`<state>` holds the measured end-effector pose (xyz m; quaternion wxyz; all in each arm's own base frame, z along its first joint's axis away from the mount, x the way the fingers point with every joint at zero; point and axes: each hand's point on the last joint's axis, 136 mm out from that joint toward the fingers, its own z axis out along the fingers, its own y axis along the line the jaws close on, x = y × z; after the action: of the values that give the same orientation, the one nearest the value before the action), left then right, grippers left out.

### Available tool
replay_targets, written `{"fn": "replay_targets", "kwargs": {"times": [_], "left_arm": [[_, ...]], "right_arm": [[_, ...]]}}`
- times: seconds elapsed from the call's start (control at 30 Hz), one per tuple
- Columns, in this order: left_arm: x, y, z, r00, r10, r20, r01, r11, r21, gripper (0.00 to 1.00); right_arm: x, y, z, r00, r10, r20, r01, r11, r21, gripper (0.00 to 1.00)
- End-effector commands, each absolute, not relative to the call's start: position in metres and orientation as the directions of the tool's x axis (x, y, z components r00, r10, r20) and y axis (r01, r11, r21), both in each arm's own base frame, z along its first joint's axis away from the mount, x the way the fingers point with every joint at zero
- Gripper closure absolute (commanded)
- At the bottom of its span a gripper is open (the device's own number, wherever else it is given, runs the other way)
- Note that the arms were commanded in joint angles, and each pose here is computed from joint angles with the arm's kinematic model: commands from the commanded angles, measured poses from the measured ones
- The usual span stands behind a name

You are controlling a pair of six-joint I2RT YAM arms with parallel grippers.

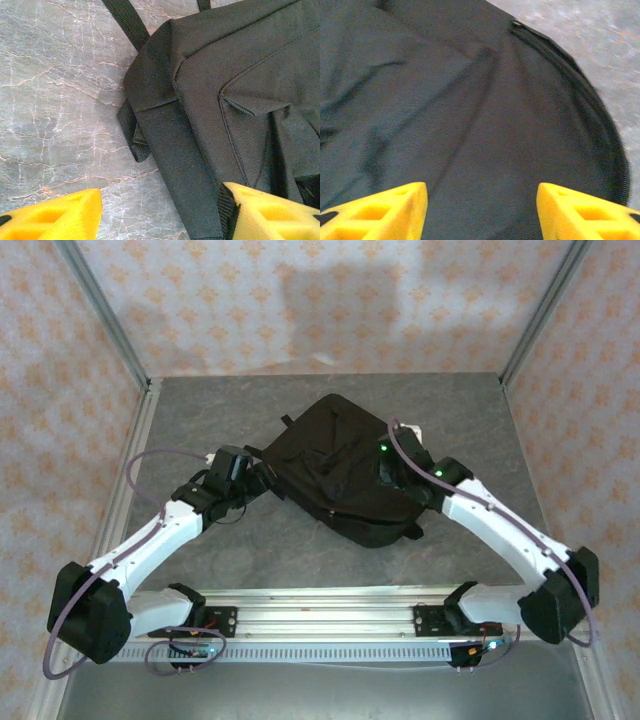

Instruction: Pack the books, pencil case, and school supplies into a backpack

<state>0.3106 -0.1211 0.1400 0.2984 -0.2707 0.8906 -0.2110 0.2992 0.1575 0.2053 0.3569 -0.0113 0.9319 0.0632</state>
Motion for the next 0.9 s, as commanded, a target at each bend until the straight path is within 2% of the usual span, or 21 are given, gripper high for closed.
{"fn": "replay_targets", "kwargs": {"times": [0.0, 0.07, 0.17, 0.27, 0.37, 0.47, 0.67, 0.8, 0.87], "left_arm": [[0.316, -0.125, 0.156, -0.659, -0.609, -0.443, -0.323, 0.760, -0.564, 0.36], [0.315, -0.121, 0.158, -0.646, -0.616, -0.451, -0.332, 0.758, -0.561, 0.36], [0.314, -0.118, 0.163, -0.632, -0.625, -0.460, -0.332, 0.754, -0.567, 0.36], [0.312, -0.116, 0.166, -0.626, -0.631, -0.458, -0.333, 0.747, -0.575, 0.36], [0.309, -0.113, 0.168, -0.622, -0.636, -0.457, -0.333, 0.743, -0.581, 0.35], [0.309, -0.110, 0.170, -0.613, -0.645, -0.455, -0.335, 0.735, -0.590, 0.35], [0.311, -0.108, 0.171, -0.612, -0.657, -0.440, -0.334, 0.720, -0.608, 0.35], [0.313, -0.109, 0.171, -0.614, -0.659, -0.434, -0.333, 0.715, -0.615, 0.35], [0.314, -0.109, 0.170, -0.616, -0.663, -0.426, -0.334, 0.710, -0.620, 0.35]], "right_arm": [[0.268, 0.213, 0.189, -0.697, -0.298, -0.652, -0.447, 0.892, 0.071, 0.42], [0.252, 0.236, 0.183, -0.578, -0.466, -0.670, -0.598, 0.801, -0.040, 0.42], [0.234, 0.266, 0.176, -0.381, -0.618, -0.688, -0.752, 0.640, -0.158, 0.42], [0.222, 0.287, 0.171, -0.171, -0.686, -0.707, -0.833, 0.484, -0.269, 0.39], [0.223, 0.298, 0.167, 0.021, -0.721, -0.692, -0.816, 0.388, -0.429, 0.32], [0.231, 0.306, 0.159, 0.063, -0.737, -0.673, -0.794, 0.372, -0.482, 0.28], [0.237, 0.322, 0.147, 0.117, -0.752, -0.648, -0.760, 0.352, -0.546, 0.28], [0.246, 0.328, 0.138, 0.135, -0.763, -0.632, -0.735, 0.350, -0.580, 0.32], [0.251, 0.331, 0.134, 0.125, -0.774, -0.620, -0.727, 0.354, -0.588, 0.37]]}}
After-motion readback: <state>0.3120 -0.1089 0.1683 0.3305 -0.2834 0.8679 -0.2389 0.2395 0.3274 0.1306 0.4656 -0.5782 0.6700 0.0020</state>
